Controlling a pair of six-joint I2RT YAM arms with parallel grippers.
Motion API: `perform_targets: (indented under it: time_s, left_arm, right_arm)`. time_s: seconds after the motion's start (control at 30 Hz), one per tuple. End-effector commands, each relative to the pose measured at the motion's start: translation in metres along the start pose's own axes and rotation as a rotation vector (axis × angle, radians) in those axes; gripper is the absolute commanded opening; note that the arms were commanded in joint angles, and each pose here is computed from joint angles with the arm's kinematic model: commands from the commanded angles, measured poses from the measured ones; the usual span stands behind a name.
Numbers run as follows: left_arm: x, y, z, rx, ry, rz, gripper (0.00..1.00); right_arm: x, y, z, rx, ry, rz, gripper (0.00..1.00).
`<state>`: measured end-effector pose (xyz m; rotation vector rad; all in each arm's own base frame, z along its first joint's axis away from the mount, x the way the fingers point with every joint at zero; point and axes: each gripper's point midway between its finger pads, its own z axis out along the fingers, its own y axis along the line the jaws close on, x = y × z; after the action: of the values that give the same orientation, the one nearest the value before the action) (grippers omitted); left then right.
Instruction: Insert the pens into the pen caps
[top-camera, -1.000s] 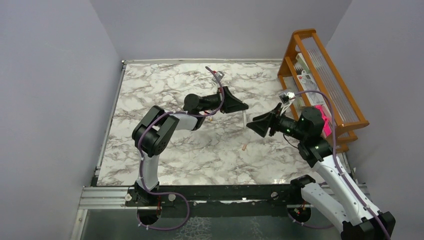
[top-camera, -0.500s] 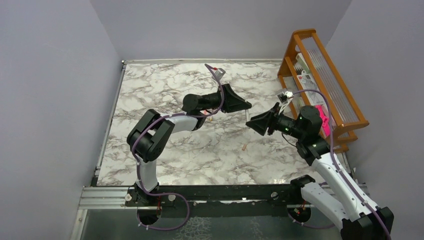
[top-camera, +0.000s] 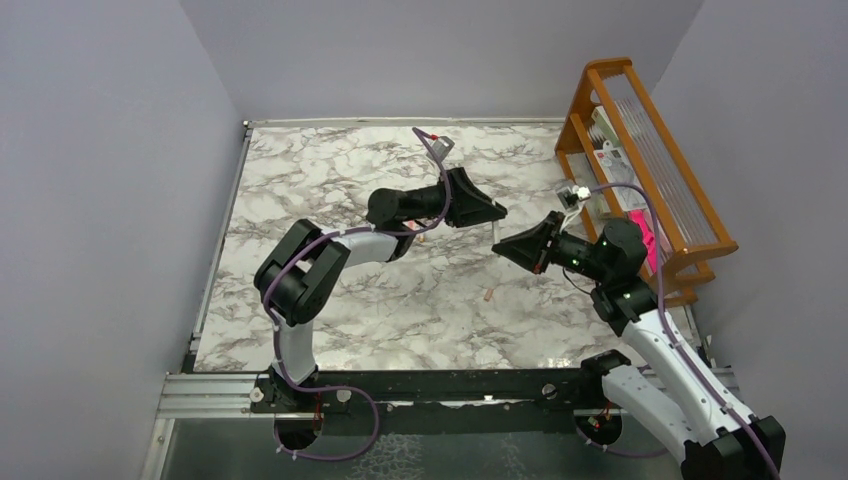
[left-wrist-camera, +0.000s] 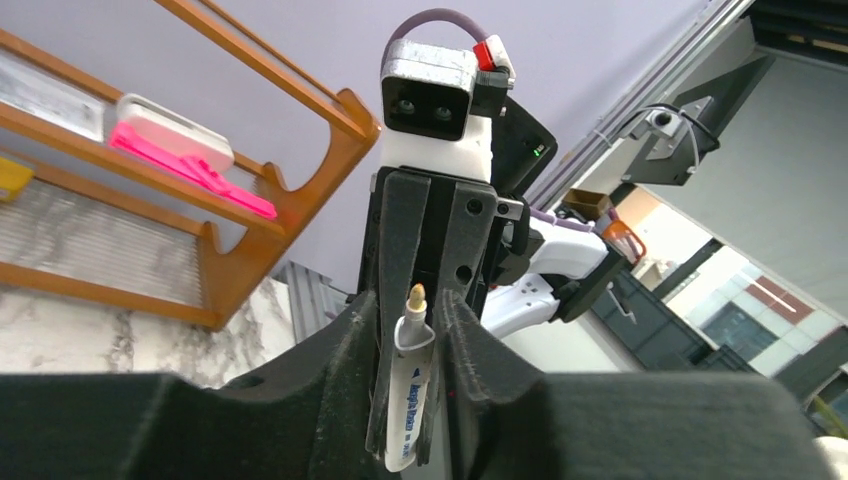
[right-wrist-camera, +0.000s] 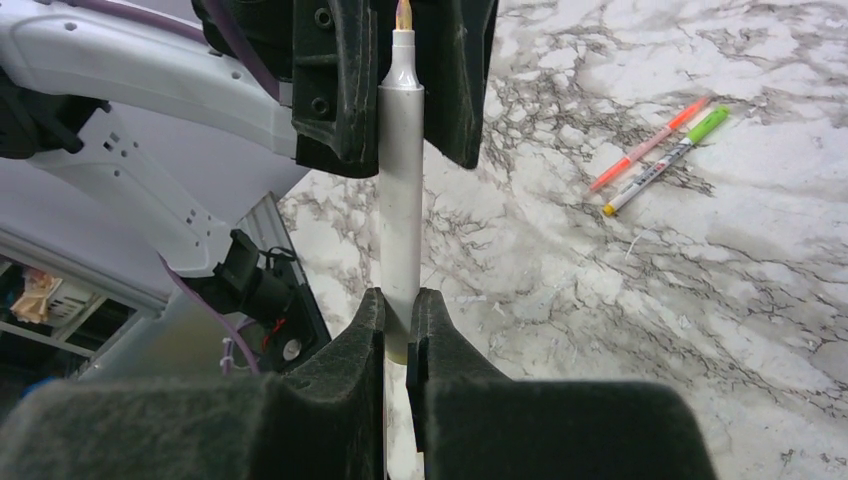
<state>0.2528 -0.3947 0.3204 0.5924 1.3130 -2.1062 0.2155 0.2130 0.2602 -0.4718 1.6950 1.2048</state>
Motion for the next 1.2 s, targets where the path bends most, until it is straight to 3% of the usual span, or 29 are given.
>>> perform_targets:
  time_s: [0.0, 0.57, 0.63, 0.8, 0.97, 1.03, 1.17]
  left_arm:
    - [-0.006, -0.052, 0.007, 0.181, -0.027, 0.190, 0.33]
    - [0.012, -0.060, 0.012, 0.200, 0.000, 0.178, 0.30]
    - [0.015, -0.059, 0.012, 0.199, 0.005, 0.172, 0.27]
    - [0.017, -0.057, 0.012, 0.196, 0.010, 0.166, 0.00]
    - [0.018, -0.050, 0.010, 0.182, 0.008, 0.152, 0.00]
    - [0.016, -0.044, 0.008, 0.169, 0.005, 0.143, 0.00]
    - [0.004, -0.022, -0.011, 0.101, -0.019, 0.139, 0.00]
  right_arm:
    - [-0.022, 0.015, -0.003, -0.042, -0.088, -0.051, 0.01]
    - [-0.039, 0.014, 0.002, -0.036, -0.143, -0.056, 0.01]
    - [-0.040, 0.014, 0.003, -0.034, -0.145, -0.057, 0.01]
    - [-0.038, 0.012, 0.002, -0.025, -0.146, -0.049, 0.01]
    - [-0.036, 0.011, 0.002, -0.024, -0.136, -0.060, 0.01]
    - [-0.032, 0.009, 0.001, -0.014, -0.122, -0.065, 0.10]
    - [-0.017, -0.006, -0.005, 0.067, -0.090, -0.062, 0.39]
